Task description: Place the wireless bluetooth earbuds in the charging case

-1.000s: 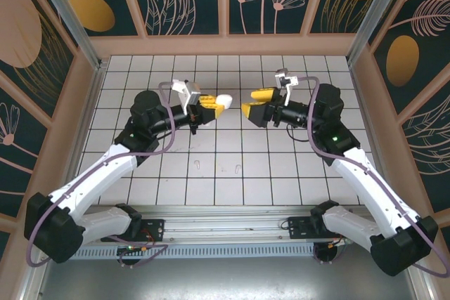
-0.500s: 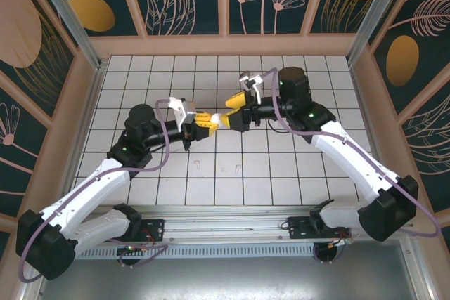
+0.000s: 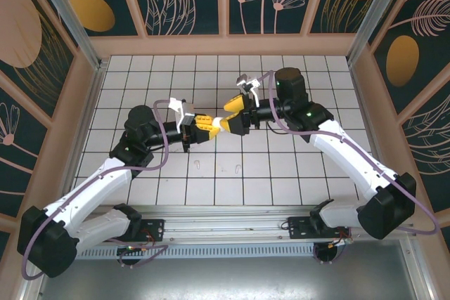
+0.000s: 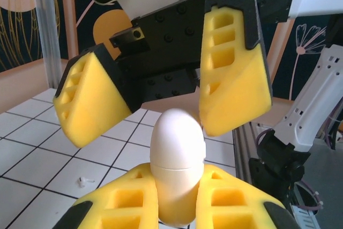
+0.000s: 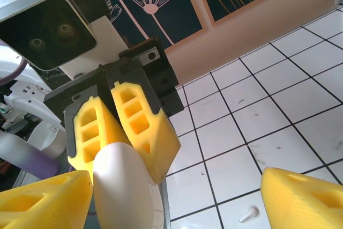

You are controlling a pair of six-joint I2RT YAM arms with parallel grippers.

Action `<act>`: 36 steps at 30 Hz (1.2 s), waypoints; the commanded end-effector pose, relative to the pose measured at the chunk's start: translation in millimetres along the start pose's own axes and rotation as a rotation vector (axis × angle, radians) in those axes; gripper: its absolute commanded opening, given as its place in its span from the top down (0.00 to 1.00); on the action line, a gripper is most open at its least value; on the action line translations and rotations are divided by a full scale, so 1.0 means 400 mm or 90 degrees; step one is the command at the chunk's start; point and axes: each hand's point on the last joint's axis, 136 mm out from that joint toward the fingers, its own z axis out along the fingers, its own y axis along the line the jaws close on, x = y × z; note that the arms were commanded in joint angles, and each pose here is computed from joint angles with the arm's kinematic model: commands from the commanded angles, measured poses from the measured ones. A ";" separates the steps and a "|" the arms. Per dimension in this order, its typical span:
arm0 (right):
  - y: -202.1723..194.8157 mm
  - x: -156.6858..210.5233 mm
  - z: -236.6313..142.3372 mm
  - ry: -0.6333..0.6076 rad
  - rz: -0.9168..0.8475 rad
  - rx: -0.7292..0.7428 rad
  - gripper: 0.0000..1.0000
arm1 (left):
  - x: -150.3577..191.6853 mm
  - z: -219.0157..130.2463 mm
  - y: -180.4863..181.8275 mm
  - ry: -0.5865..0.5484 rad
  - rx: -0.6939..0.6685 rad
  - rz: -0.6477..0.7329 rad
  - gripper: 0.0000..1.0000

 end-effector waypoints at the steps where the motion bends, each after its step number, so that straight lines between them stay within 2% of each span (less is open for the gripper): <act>1: -0.008 0.004 0.012 0.006 -0.019 0.003 0.18 | -0.020 -0.002 -0.016 -0.026 0.027 0.009 1.00; 5: -0.020 -0.002 0.014 0.009 -0.013 0.015 0.20 | -0.020 0.000 -0.020 -0.027 0.036 0.007 1.00; 13: -0.138 -0.034 -0.024 -0.026 0.014 0.177 0.27 | -0.015 0.001 -0.037 -0.023 0.066 0.009 1.00; 16: -0.150 -0.040 -0.026 -0.038 0.027 0.190 0.28 | -0.020 -0.002 -0.041 -0.026 0.067 0.010 1.00; 19: -0.174 -0.048 -0.048 -0.053 0.036 0.207 0.27 | -0.017 -0.002 -0.036 -0.023 0.059 0.005 1.00; 30: -0.134 -0.052 -0.069 -0.080 0.053 0.190 0.25 | 0.005 -0.003 0.021 -0.009 -0.017 -0.018 1.00; 36: -0.204 -0.031 -0.117 -0.138 0.177 0.259 0.25 | 0.039 -0.029 0.068 0.019 -0.070 -0.050 1.00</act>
